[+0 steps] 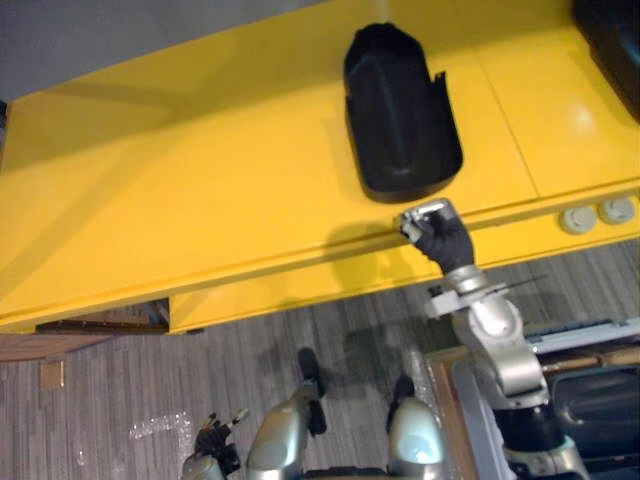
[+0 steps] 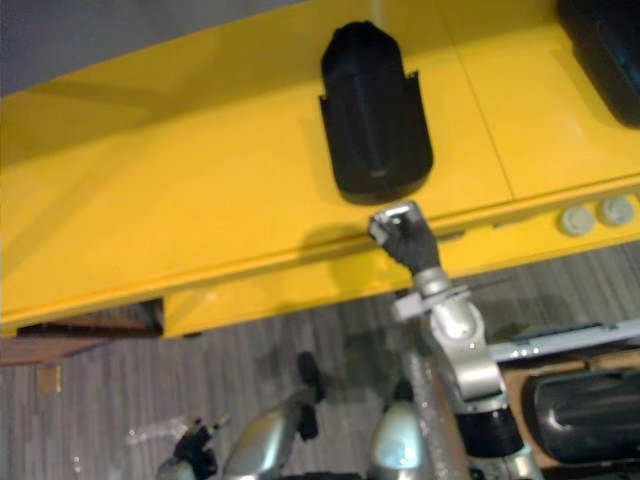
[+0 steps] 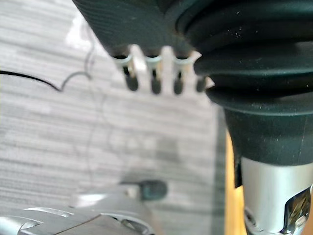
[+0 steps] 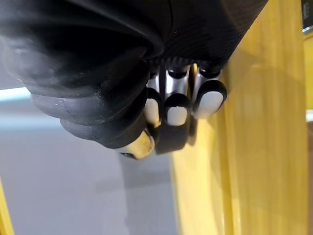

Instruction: Walk over and take plastic housings, then place them on the shelf

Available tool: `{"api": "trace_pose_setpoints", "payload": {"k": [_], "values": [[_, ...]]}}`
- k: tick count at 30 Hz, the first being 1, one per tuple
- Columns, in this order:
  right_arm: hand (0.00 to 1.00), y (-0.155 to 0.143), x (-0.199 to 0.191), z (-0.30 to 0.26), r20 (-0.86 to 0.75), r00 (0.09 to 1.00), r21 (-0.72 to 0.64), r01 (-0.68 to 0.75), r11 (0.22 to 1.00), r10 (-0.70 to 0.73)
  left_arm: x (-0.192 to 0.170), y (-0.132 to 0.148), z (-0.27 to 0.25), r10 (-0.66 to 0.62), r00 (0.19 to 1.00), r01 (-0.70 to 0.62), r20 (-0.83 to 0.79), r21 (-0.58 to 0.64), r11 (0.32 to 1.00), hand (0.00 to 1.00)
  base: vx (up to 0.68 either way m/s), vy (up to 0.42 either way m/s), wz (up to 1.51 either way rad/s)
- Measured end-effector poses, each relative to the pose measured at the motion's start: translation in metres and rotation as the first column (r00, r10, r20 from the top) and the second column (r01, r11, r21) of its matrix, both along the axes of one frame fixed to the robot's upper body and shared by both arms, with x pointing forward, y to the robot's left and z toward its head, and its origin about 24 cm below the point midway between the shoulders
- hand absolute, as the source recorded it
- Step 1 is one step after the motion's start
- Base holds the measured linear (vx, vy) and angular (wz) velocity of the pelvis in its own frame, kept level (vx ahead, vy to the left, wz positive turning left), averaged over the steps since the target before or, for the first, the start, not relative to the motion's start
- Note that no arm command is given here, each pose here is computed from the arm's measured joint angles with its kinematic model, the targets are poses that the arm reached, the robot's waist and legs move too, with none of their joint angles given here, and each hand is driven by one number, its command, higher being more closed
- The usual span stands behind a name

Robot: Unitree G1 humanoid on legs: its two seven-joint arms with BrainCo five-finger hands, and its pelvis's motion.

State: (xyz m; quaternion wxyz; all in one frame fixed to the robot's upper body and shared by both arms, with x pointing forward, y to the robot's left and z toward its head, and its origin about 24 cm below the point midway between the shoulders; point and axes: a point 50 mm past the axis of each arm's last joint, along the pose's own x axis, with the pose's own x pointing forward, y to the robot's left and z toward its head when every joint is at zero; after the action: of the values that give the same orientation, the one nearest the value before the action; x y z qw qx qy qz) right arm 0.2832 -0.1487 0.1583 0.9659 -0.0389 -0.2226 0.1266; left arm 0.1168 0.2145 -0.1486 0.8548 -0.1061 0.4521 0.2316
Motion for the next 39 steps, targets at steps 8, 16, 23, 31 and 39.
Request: {"api": "trace_pose_setpoints", "payload": {"k": [8, 16, 23, 31, 39], "values": [[1.00, 0.000, 0.017, 0.011, 0.029, 0.998, -0.001, 0.051, 0.999, -0.051, -0.001, -0.002, 0.001, -0.001, 1.000, 0.001, 0.012, -0.006, 1.000, 0.00, 0.00, -0.009, 0.07], [1.00, -0.001, 0.025, 0.018, 0.031, 0.998, -0.003, 0.061, 0.998, -0.061, -0.007, -0.004, -0.002, -0.012, 1.000, 0.012, -0.014, -0.026, 1.000, 0.00, 0.00, 0.001, 0.01], [1.00, -0.005, 0.028, 0.015, 0.008, 0.995, 0.003, 0.096, 0.995, -0.096, -0.007, -0.005, -0.002, -0.012, 1.000, 0.012, -0.014, -0.026, 1.000, 0.00, -0.01, -0.003, 0.03], [1.00, -0.010, 0.029, 0.014, -0.001, 0.987, -0.004, 0.158, 0.987, -0.158, -0.009, -0.005, -0.002, -0.012, 1.000, 0.012, -0.018, -0.028, 1.000, 0.00, 0.00, 0.000, 0.00], [1.00, -0.015, 0.044, 0.023, 0.005, 0.979, 0.003, 0.204, 0.979, -0.204, -0.009, -0.005, -0.002, -0.012, 1.000, 0.011, -0.019, -0.028, 1.000, 0.00, 0.00, 0.000, 0.00]]}}
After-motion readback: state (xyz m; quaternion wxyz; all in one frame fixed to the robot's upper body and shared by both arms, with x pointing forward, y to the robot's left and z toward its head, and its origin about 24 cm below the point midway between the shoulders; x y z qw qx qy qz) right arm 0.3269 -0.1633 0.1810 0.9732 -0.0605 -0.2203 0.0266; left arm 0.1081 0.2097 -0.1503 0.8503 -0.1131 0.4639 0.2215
